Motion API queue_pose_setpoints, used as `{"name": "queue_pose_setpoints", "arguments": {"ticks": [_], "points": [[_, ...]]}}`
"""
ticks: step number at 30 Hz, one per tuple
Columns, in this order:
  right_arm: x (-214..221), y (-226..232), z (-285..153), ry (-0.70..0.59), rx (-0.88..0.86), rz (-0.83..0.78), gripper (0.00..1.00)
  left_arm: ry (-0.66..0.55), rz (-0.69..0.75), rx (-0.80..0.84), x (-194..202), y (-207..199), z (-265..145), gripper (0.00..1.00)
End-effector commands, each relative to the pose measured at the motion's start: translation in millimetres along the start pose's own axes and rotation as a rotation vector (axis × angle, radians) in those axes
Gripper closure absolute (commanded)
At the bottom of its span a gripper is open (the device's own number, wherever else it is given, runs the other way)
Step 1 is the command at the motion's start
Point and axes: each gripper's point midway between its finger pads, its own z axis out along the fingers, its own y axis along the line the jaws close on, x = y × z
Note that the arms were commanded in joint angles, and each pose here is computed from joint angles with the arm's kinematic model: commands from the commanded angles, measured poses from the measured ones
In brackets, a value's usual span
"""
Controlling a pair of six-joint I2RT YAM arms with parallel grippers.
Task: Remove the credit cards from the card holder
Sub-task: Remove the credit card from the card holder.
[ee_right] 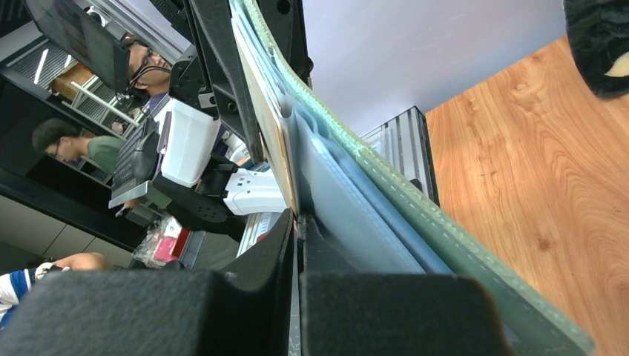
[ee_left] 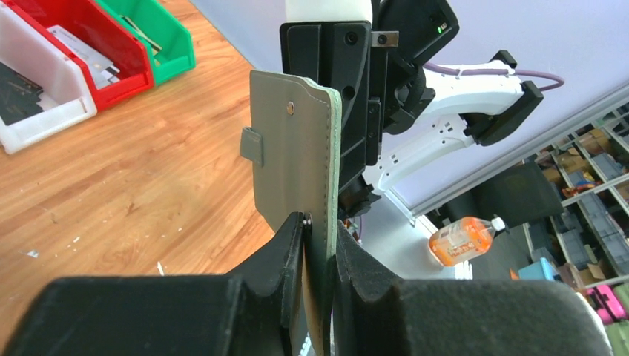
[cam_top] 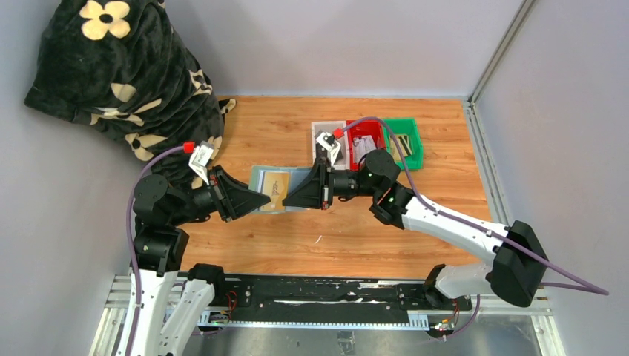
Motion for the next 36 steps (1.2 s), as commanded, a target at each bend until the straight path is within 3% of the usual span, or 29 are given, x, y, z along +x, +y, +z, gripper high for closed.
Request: {"name": "queue_pose_setpoints", "arguments": {"ticks": [1, 11, 29, 31, 33, 36], "points": [[-10.0, -5.3, -7.9, -0.062, 0.026, -0.023, 1.0, 0.014, -0.004, 0.054, 0.5, -14.6, -1.8, 0.82], [-3.3, 4.5, -15.4, -0.051, -0.003, -0.032, 1.0, -0.002, 0.0, 0.062, -3.4, -20.0, -2.7, 0.93], [3.9, 16.7, -23.6, -0.037, -0.043, -0.036, 1.0, -0.013, -0.006, 0.063, -8.0, -22.9, -2.4, 0.94], [-0.8, 18.7, -21.6, -0.057, -0.055, -0.027, 0.9, -0.014, -0.007, 0.063, -8.2, -23.0, -2.4, 0.94], [-10.3, 25.0, -18.8, -0.09, -0.084, -0.026, 0.71, -0.016, -0.01, 0.059, -7.4, -21.6, -2.4, 0.94], [-23.7, 38.5, -16.4, -0.133, -0.146, -0.037, 0.61, -0.015, -0.011, 0.053, -5.5, -19.0, -2.2, 0.94]]}}
